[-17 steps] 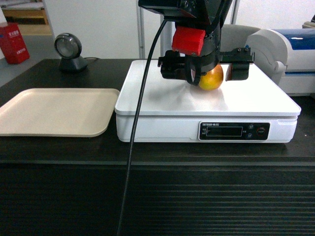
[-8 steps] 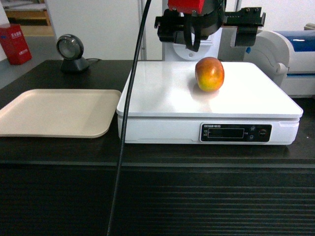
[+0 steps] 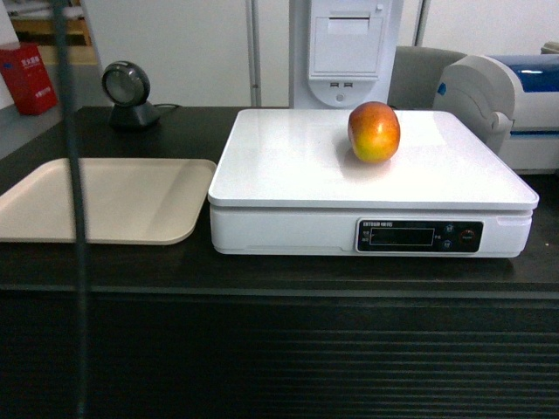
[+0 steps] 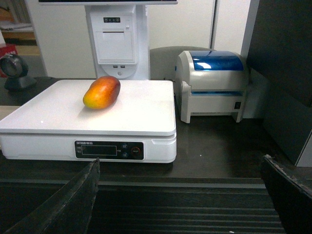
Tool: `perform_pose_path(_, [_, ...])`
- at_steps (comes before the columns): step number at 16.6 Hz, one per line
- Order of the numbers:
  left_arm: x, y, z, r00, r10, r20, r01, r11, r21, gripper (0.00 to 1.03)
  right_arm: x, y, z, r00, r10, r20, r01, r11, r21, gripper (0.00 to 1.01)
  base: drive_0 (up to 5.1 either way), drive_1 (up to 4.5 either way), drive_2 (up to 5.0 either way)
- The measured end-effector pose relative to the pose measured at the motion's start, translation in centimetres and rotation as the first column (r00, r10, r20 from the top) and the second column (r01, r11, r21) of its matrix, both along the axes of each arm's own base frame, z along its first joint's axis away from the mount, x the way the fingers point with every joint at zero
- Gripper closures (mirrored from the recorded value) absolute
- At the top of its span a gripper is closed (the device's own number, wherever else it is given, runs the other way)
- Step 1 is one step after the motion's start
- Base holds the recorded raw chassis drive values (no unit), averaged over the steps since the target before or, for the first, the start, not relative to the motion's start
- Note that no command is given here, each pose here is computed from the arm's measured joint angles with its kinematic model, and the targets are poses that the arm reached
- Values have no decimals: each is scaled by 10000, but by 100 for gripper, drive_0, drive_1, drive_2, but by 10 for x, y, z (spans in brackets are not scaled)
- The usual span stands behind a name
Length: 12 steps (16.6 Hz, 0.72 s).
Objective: Place dark red mango on scale at checkout
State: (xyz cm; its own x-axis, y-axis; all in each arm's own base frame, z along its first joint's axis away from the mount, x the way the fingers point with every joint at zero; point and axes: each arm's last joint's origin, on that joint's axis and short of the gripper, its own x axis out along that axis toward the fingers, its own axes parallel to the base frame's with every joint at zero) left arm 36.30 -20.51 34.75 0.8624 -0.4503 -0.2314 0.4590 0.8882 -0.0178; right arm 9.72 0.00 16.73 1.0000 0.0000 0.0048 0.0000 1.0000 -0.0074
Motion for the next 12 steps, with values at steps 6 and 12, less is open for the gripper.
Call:
perform_pose_path(6, [-44,100,8,9645,2639,83,-2634,9639,-396,5,0,0,0,10000,0,-4,0,10000,-4,3,0,0,0])
perform_pose_path(12, [-148,179,-44,8440,4724,2540,-4503,8814,-1429,67,0,0,0,10000,4,0,-4,10000,-4,3,0,0,0])
